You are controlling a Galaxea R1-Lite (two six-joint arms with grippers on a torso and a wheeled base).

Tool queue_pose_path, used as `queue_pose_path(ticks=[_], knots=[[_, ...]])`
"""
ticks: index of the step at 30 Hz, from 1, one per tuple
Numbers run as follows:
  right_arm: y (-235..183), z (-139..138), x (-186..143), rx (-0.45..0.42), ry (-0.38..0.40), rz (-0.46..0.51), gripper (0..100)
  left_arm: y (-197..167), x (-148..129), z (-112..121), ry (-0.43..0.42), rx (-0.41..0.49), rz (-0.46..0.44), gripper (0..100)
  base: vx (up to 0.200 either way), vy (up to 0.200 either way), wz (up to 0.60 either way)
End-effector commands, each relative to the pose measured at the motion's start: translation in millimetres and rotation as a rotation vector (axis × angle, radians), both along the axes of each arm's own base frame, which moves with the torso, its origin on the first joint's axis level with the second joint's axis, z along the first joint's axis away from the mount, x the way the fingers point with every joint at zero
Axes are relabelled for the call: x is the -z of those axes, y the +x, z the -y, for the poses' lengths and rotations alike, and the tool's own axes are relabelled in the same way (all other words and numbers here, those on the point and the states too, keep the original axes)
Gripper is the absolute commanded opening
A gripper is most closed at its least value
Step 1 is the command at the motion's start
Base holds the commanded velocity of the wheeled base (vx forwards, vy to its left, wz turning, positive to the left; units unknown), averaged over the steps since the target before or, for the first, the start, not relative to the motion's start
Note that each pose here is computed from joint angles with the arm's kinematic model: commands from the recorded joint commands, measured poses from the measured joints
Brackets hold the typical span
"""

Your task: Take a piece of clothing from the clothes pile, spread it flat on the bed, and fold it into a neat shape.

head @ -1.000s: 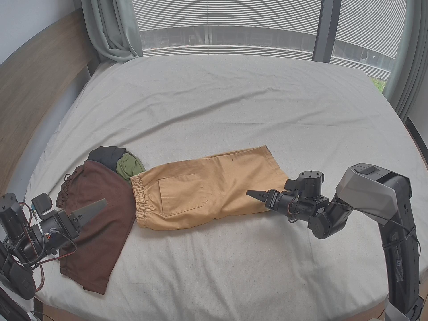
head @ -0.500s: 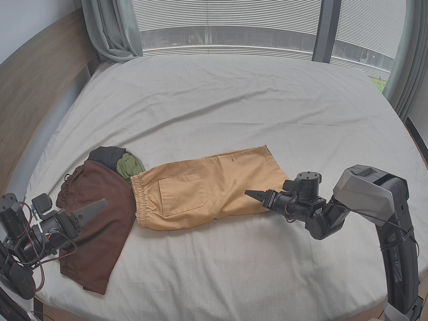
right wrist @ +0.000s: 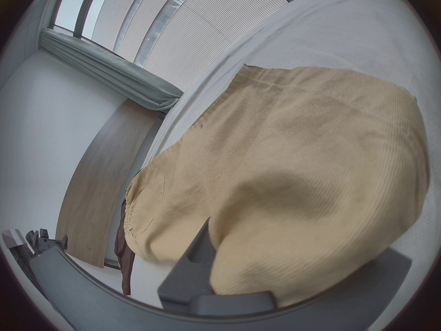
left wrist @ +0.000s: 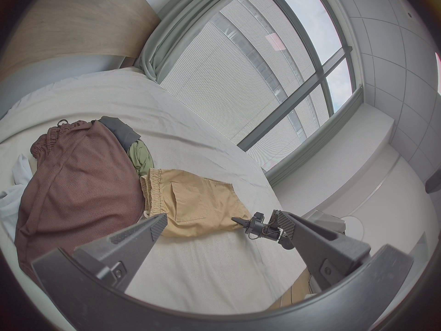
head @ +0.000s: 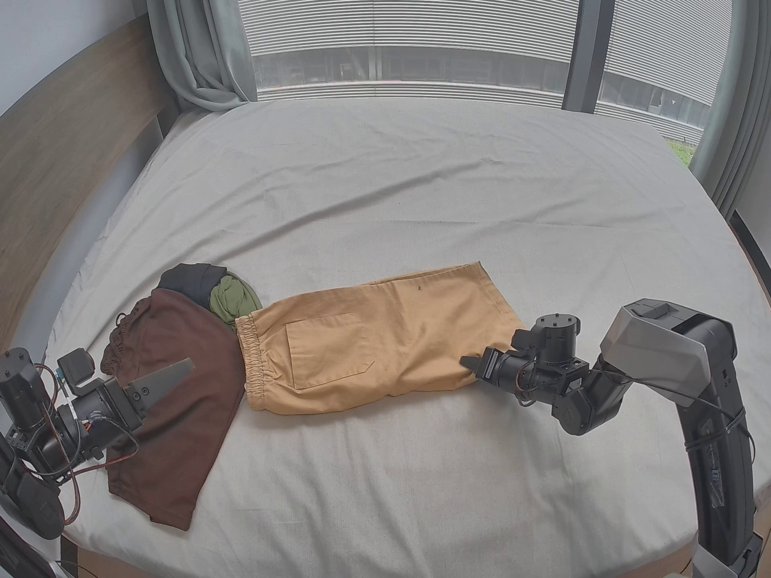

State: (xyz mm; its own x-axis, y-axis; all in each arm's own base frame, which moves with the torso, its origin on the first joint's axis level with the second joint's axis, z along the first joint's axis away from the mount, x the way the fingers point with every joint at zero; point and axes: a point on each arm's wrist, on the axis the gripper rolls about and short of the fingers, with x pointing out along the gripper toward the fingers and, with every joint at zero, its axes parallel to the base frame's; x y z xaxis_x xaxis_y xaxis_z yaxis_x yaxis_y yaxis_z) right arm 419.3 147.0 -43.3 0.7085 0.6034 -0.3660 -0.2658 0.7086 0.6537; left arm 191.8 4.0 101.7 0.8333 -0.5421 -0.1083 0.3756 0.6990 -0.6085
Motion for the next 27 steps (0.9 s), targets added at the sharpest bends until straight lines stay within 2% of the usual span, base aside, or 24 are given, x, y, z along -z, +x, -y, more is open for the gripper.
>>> queue_pose_path(ticks=[1,13,17,23,27], knots=[[-8.0,5.6,-10.5,-0.003,-0.017,0.007,0,-3.2,3.1,0.2,-0.002,0.0,-0.02,100,0.0,0.0,0.0],[-42.0,16.6,-32.6,-0.021,-0.072,-0.013,0,-3.2,4.0,0.7,0.0,0.03,-0.021,100,0.0,0.0,0.0],[-65.5,25.7,-39.5,-0.024,-0.116,-0.041,0,-2.3,5.9,0.4,0.035,0.037,-0.007,100,0.0,0.0,0.0],[-90.2,38.4,-40.3,-0.004,-0.143,-0.093,0,-2.2,6.0,1.3,0.036,0.043,-0.006,100,0.0,0.0,0.0],[-118.6,53.2,-35.6,-0.012,-0.199,-0.153,0,-2.1,6.5,3.1,0.036,0.054,-0.008,100,0.0,0.0,0.0]])
